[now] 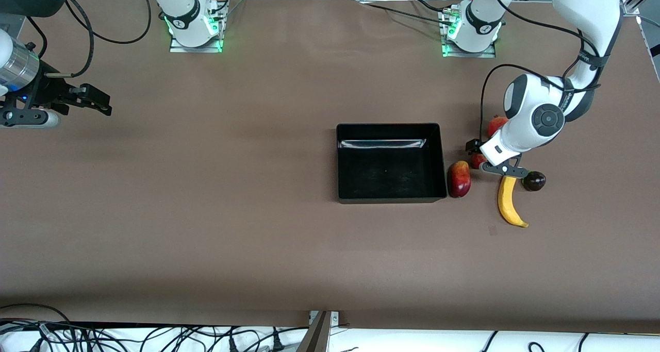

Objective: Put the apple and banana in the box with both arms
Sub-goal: 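Lower the left gripper onto the small red apple and grasp it, then carry the apple into the black box and open the left gripper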

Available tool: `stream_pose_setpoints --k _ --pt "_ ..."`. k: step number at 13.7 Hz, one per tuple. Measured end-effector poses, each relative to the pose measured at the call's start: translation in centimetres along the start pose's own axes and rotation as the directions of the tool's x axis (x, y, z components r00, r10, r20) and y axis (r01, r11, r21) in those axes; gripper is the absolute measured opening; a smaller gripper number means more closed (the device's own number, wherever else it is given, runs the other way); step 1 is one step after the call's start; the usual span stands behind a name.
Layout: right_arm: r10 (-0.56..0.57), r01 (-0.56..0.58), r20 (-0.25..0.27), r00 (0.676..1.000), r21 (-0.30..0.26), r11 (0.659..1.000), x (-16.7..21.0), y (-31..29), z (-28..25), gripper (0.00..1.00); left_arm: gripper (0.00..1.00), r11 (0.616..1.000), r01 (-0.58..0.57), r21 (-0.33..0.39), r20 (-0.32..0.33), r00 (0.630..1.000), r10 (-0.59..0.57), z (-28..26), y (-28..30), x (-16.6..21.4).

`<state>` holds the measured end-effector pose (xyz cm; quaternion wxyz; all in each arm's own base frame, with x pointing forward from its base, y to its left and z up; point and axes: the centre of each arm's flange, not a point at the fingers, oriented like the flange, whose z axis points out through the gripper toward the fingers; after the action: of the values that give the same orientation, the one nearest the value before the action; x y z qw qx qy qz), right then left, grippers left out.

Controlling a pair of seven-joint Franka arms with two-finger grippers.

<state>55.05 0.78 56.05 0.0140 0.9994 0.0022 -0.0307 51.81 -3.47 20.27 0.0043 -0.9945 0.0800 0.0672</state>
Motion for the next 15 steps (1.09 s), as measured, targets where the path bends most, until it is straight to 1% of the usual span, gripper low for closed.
stream_pose_setpoints --k 4,5,7,8,11,13,15 --pt "0.0 0.0 0.005 1.0 0.0 1.0 -0.1 0.0 0.0 1.0 1.0 1.0 -0.005 -0.003 -0.012 1.0 0.005 0.7 0.0 0.2" --pt "0.0 0.0 0.006 1.0 0.0 1.0 -0.1 0.0 0.1 1.0 0.93 1.0 -0.006 -0.003 -0.011 1.0 0.006 0.8 0.1 0.2" --pt "0.0 0.0 0.007 1.0 0.0 1.0 -0.1 0.0 0.1 1.0 0.7 1.0 -0.01 -0.003 -0.01 1.0 0.01 0.8 0.0 0.2" --pt "-0.001 0.001 0.008 1.0 0.0 1.0 -0.1 0.0 0.1 1.0 0.66 1.0 -0.013 -0.003 -0.009 1.0 0.013 0.7 0.0 0.2" --pt "0.0 0.0 0.01 1.0 0.0 1.0 -0.1 0.0 0.1 1.0 0.66 1.0 -0.013 0.003 -0.014 1.0 0.013 -0.8 -0.1 0.4" --pt "0.001 -0.001 0.012 1.0 0.0 1.0 -0.1 0.0 0.1 1.0 0.66 1.0 -0.017 0.009 -0.027 1.0 0.017 -4.1 0.3 0.6" --pt "0.001 -0.001 0.014 1.0 0.0 1.0 -0.2 0.1 0.1 1.0 0.66 0.999 -0.032 -0.016 -0.07 0.997 0.03 -8.4 3.3 0.7"
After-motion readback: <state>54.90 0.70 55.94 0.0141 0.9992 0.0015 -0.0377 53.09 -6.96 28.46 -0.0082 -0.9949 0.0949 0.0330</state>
